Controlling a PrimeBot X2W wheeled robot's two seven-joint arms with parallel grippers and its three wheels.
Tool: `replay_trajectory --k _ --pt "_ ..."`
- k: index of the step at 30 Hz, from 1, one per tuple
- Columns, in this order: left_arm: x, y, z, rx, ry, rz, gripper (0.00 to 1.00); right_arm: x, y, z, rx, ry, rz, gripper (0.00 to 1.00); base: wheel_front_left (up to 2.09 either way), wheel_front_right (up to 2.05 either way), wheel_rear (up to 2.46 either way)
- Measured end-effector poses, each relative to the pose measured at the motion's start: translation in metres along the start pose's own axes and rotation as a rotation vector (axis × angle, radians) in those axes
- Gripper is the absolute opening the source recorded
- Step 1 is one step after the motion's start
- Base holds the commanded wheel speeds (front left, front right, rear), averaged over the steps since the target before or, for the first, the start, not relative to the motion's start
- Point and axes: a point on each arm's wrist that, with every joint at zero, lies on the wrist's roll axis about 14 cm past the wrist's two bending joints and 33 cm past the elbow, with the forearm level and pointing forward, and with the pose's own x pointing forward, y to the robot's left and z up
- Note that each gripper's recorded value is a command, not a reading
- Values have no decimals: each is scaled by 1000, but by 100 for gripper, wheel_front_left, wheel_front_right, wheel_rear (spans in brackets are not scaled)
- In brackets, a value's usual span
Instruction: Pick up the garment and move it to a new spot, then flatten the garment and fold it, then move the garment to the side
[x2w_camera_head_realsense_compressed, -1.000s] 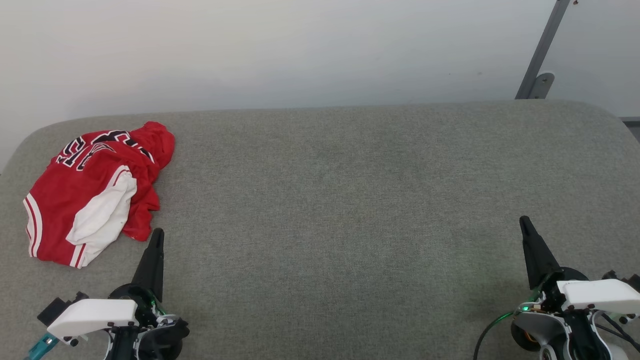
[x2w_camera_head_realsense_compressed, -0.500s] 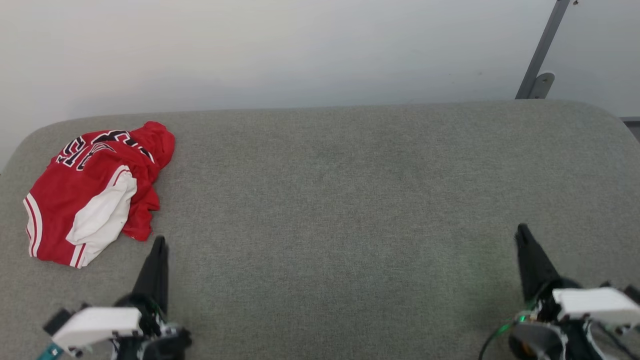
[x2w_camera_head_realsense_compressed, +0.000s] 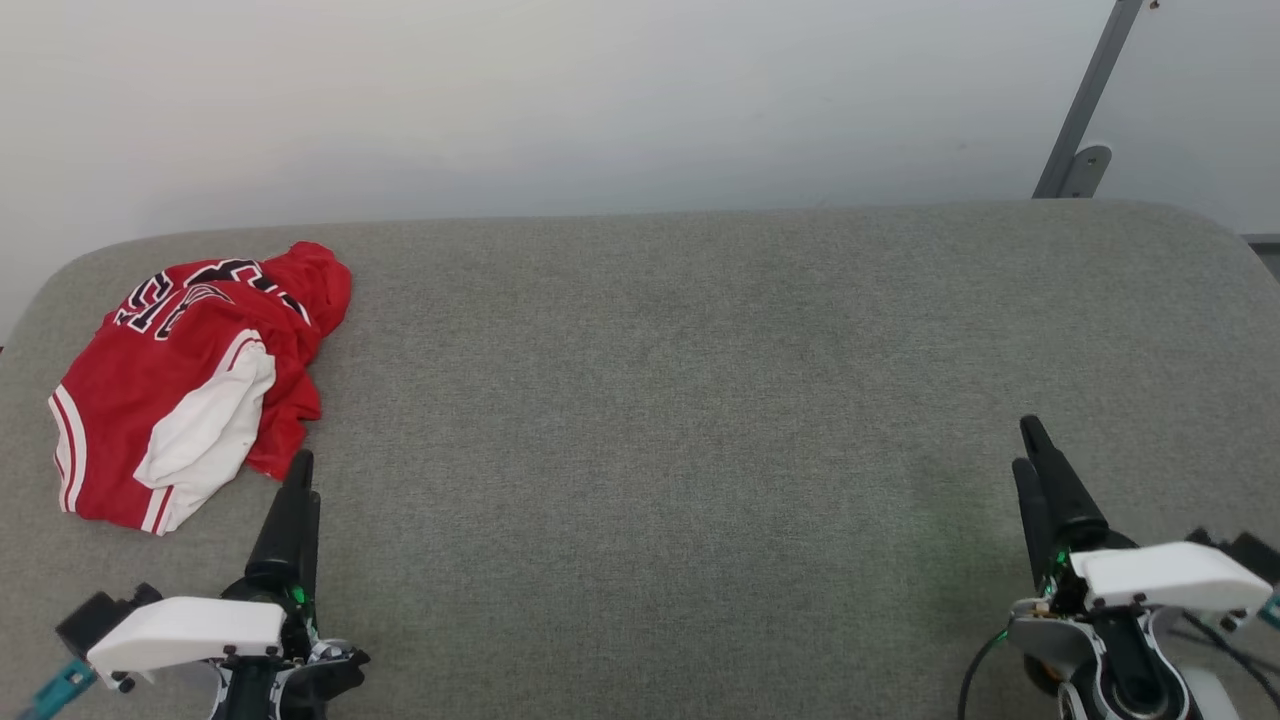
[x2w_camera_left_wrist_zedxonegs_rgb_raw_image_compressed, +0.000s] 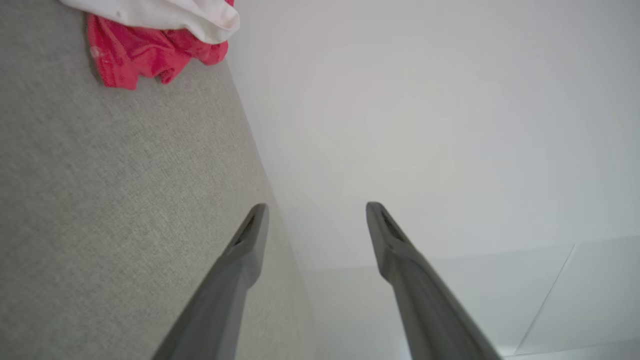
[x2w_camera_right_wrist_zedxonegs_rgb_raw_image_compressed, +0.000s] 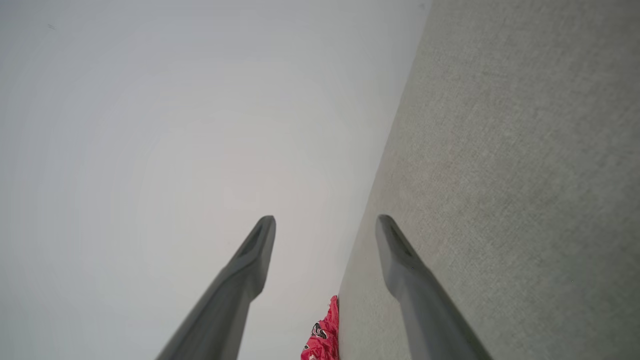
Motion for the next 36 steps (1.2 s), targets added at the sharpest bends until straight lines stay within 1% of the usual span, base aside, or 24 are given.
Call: replay_trajectory --k 4,5,7,25,31,36 --pt "3 -3 4 118 -2 -6 100 6 5 -2 -110 9 8 100 0 0 0" --pt "3 -3 4 118 -2 -6 100 6 5 -2 -110 9 8 100 0 0 0" --pt "4 -5 7 180 -7 -10 100 7 7 -1 -163 5 12 100 0 0 0" --pt "5 -9 15 651 -19 -6 100 16 15 8 -709 -30 19 100 0 0 0" --pt "7 -11 17 776 -20 -4 100 20 16 6 -870 -29 21 100 0 0 0" --pt "6 -10 17 867 -20 0 100 23 19 7 -975 -39 28 100 0 0 0"
